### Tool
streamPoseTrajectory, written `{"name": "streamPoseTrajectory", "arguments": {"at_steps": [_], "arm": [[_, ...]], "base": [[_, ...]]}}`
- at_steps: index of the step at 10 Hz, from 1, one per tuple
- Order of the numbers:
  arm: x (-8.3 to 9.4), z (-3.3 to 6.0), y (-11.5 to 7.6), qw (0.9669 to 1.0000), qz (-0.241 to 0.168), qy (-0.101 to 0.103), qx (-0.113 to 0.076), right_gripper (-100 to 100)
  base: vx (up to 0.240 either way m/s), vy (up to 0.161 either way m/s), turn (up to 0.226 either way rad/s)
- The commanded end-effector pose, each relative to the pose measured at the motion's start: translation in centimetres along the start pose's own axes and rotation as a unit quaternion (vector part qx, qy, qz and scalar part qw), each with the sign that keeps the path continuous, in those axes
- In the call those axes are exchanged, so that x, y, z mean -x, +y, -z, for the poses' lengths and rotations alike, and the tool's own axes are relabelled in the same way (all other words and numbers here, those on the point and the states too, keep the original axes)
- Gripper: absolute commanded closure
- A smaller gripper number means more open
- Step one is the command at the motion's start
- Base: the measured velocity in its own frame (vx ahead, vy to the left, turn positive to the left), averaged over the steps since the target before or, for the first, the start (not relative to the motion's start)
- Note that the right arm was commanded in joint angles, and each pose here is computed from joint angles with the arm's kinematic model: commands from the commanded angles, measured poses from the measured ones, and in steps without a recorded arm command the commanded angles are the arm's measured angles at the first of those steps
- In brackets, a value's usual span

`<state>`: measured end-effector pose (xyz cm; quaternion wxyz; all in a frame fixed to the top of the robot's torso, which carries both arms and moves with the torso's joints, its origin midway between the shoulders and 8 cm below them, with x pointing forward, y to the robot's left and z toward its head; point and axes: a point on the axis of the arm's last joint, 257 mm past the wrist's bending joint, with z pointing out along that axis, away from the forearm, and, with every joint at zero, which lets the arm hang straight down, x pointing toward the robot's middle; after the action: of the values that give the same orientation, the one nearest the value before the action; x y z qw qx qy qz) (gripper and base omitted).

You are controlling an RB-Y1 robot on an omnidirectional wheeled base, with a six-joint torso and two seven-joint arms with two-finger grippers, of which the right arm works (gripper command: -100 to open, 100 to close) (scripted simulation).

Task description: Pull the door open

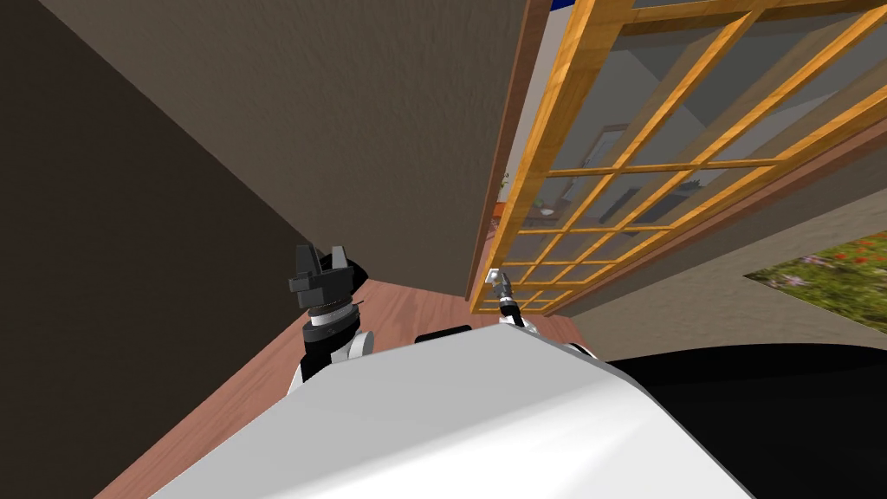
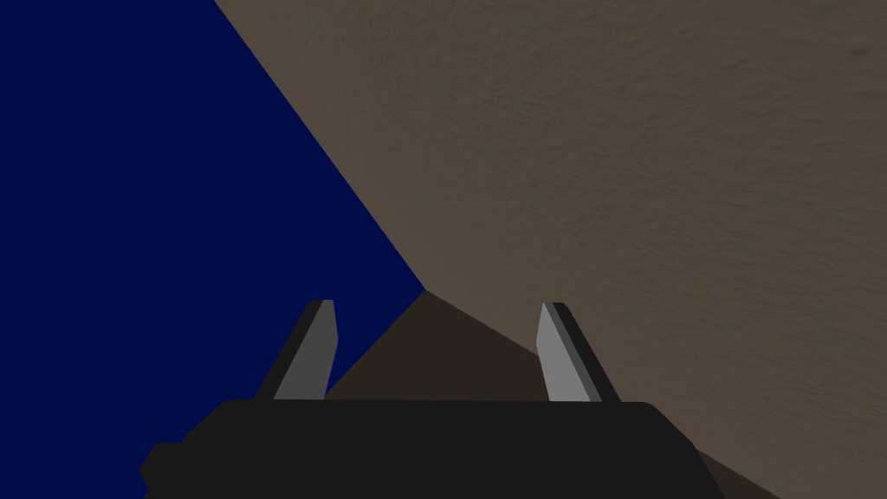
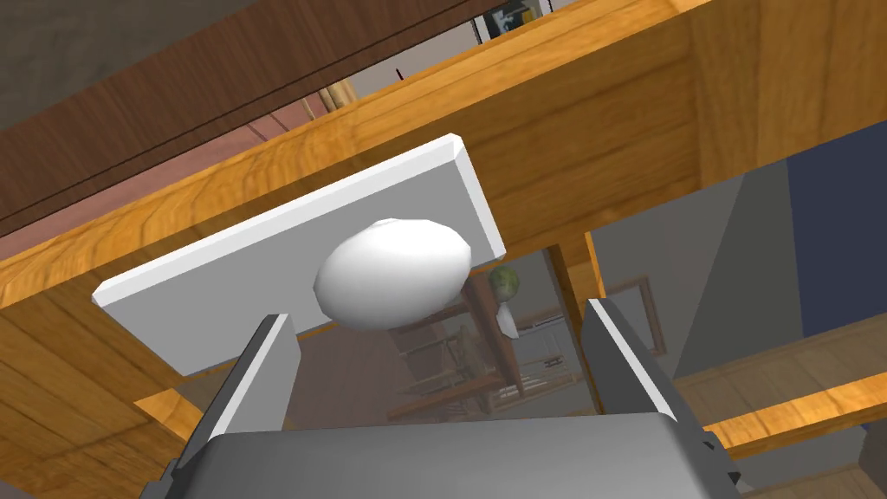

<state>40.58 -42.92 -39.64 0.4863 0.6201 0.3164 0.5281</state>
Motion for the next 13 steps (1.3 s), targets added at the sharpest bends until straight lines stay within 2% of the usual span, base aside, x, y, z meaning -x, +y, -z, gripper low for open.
{"name": "streamPoseTrajectory", "arguments": {"at_steps": [1,3,4,6,7,8,9,11,12,13], "arm": [[-0.2,-0.17,-0.1,0.9998,-0.020,-0.001,0.000,-100],[-0.6,-0.40,-0.3,0.9979,-0.064,-0.004,0.001,-100],[-0.6,-0.40,-0.3,0.9975,-0.071,-0.004,0.002,-100],[-1.1,-0.65,-0.5,0.9932,-0.117,-0.008,0.003,-100],[-1.1,-0.65,-0.5,0.9921,-0.125,-0.008,0.003,-100],[-1.4,-0.79,-0.6,0.9887,-0.149,-0.010,0.004,-100],[-1.4,-0.79,-0.6,0.9882,-0.153,-0.010,0.004,-100],[-1.9,-1.05,-0.8,0.9797,-0.200,-0.013,0.006,-100],[-1.9,-1.05,-0.8,0.9780,-0.208,-0.013,0.006,-100],[-2.2,-1.18,-0.9,0.9723,-0.233,-0.015,0.007,-100]], "base": [[-0.051,-0.020,0.022],[-0.063,-0.027,0.057],[-0.061,-0.024,0.023],[-0.063,-0.027,0.049],[-0.062,-0.018,0.036],[-0.054,-0.003,0.047],[-0.043,-0.008,0.022],[-0.072,-0.026,0.066],[-0.060,-0.029,0.028],[-0.059,-0.022,0.044]]}}
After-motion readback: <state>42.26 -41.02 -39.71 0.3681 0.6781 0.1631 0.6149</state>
